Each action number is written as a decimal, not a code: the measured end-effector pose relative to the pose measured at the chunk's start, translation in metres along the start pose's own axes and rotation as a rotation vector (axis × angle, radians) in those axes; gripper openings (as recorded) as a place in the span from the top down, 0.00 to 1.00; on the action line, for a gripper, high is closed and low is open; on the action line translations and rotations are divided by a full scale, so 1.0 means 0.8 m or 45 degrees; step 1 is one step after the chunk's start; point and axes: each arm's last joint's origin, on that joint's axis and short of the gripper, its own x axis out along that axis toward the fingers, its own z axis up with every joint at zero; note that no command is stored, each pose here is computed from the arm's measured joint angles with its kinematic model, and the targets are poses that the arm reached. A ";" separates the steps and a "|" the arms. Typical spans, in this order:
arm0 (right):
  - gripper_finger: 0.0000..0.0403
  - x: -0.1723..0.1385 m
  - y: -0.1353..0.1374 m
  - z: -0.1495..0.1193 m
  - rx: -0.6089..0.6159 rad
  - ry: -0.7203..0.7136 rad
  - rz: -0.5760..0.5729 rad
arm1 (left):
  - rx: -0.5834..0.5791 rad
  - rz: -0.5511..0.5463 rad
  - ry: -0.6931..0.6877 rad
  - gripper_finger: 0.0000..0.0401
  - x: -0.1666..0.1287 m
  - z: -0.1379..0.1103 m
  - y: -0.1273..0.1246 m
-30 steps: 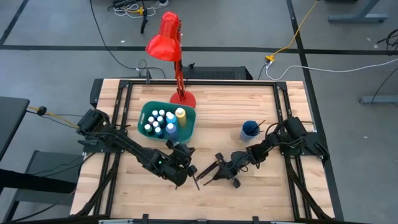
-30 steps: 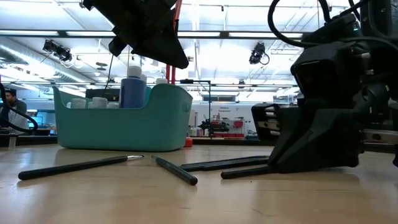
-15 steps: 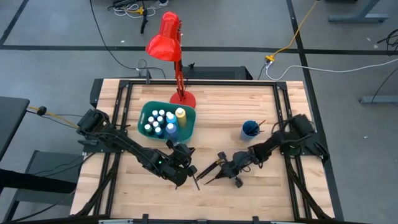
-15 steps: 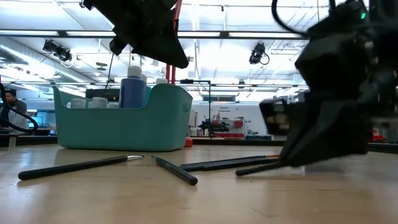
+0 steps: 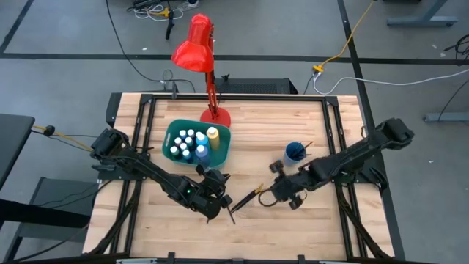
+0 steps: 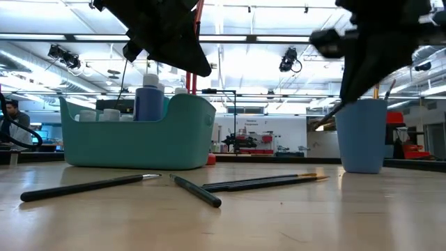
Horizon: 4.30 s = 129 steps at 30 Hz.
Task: Pick & Place Paint Supplies
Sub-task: Put the black silver paint brush into the blue cup, then put the black gold paint brush into the blue cup
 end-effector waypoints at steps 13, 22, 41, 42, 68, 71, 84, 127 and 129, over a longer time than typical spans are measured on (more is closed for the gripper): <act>0.96 -0.101 -0.055 -0.007 -0.031 0.631 -0.226 | -0.005 -0.004 0.004 0.92 0.000 0.000 0.000; 0.96 -0.114 -0.058 -0.024 0.066 0.819 -0.214 | 0.034 -0.005 0.005 0.92 0.000 0.000 0.000; 0.92 -0.058 -0.052 -0.042 -0.003 0.799 -0.141 | 0.076 -0.311 0.114 0.92 -0.002 0.005 -0.017; 0.90 -0.058 -0.052 -0.041 -0.013 0.797 -0.153 | 0.084 -0.321 0.079 0.92 -0.002 0.008 -0.019; 0.66 -0.072 -0.038 0.075 -0.024 -0.298 -0.009 | 0.068 -0.522 0.005 0.92 -0.005 0.023 -0.033; 0.67 -0.041 -0.023 0.069 -0.040 -0.489 0.149 | 0.037 -0.540 0.021 0.92 -0.006 0.022 -0.033; 0.50 0.065 0.019 -0.016 0.138 -0.945 0.095 | 0.019 -0.524 0.014 0.92 -0.003 0.024 -0.032; 0.50 0.142 0.005 -0.014 0.517 -0.661 -0.015 | 0.112 -0.480 -0.022 0.92 0.002 0.027 -0.028; 0.50 0.141 0.011 -0.009 0.565 -0.595 -0.101 | 0.112 -0.479 -0.022 0.92 0.002 0.027 -0.028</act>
